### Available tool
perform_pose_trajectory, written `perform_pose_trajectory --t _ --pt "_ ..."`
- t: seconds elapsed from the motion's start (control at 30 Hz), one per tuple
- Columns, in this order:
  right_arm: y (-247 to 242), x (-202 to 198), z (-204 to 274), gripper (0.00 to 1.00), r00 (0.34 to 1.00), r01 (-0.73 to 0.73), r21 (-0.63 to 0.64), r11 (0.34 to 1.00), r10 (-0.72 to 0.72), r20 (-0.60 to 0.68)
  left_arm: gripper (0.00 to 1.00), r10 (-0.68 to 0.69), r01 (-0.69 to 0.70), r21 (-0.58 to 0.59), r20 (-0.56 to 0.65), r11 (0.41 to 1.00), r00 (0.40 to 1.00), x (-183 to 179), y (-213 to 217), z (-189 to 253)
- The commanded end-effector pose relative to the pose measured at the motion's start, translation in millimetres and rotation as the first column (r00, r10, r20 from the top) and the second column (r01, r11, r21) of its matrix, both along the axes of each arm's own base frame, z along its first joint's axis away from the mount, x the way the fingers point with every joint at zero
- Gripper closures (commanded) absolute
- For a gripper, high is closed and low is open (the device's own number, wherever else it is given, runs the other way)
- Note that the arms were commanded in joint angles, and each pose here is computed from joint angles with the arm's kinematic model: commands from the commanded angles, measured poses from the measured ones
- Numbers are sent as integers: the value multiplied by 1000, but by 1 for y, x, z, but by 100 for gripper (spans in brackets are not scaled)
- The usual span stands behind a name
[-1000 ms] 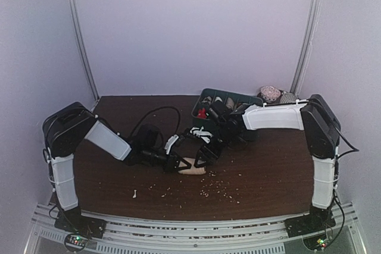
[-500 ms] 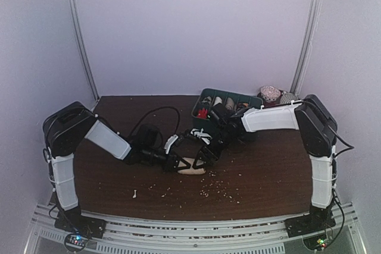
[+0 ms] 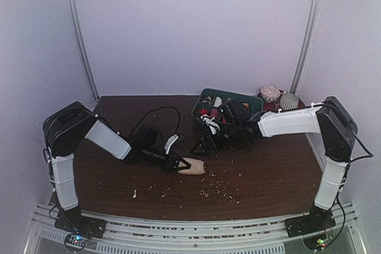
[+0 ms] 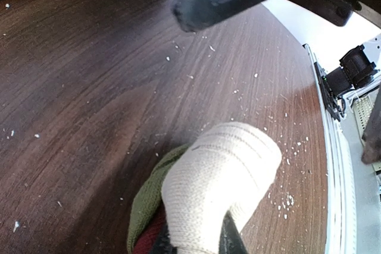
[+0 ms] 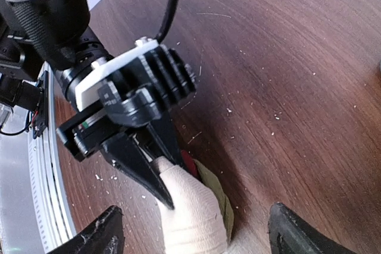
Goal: Roll the socks
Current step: Pick up the pair of socks from the center of the board.
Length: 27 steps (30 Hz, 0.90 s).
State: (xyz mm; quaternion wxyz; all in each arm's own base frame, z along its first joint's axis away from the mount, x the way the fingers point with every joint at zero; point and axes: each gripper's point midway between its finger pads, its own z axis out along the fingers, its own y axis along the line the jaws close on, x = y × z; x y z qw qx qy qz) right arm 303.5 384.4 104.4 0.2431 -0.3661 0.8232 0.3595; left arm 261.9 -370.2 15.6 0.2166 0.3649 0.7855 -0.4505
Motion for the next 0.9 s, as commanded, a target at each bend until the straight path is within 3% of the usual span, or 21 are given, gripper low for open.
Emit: perform_pose_trajectory --t 0.0,0.47,0.87 --pt "2 -2 -24 16 992 27 -19 999 -30 -120 100 196 37 576 -336 817 921 -86 120 -142" --pt "-7 1 -70 16 979 6 -85 996 -24 -204 100 194 37 574 -335 818 922 -85 121 -142" --pt "-4 -49 -82 24 934 -88 5 996 85 -348 100 193 43 580 -338 813 921 -86 122 -144"
